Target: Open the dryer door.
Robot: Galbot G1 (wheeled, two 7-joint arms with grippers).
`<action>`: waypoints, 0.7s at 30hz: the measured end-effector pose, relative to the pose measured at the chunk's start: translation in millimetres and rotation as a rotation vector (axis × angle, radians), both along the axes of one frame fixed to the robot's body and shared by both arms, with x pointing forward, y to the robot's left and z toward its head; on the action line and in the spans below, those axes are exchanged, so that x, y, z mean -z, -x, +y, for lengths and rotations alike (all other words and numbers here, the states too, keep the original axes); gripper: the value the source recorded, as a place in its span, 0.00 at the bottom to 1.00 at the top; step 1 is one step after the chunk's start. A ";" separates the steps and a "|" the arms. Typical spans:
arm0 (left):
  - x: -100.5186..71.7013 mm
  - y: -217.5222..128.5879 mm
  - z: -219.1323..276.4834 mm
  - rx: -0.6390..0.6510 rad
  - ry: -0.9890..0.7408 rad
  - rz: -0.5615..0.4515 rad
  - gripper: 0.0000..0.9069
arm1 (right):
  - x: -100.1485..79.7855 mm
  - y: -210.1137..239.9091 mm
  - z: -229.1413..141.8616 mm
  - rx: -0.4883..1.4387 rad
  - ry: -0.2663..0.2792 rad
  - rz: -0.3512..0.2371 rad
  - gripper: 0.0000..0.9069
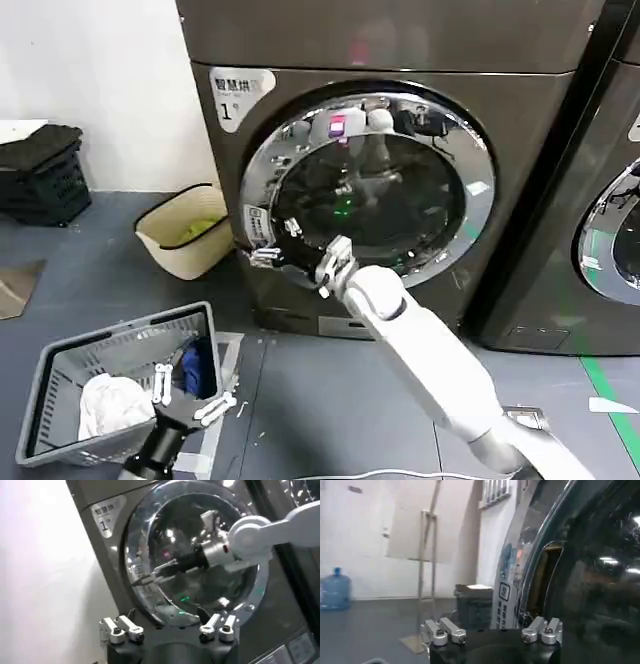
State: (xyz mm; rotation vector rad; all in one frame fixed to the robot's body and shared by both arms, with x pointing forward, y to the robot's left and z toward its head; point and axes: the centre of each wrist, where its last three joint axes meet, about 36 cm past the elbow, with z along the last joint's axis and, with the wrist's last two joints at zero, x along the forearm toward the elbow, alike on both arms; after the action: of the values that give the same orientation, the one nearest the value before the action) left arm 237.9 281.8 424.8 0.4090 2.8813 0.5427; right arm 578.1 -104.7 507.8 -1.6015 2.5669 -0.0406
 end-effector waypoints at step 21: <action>-33.6 -17.7 61.1 -0.093 0.062 -0.006 1.00 | -0.8 11.1 -51.1 -0.228 -0.019 -0.015 1.00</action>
State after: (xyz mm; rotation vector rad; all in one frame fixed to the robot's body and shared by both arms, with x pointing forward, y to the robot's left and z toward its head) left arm 255.6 343.0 458.4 0.2646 2.9148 0.4670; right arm 567.0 -155.8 508.6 -1.8667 2.3493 -0.0080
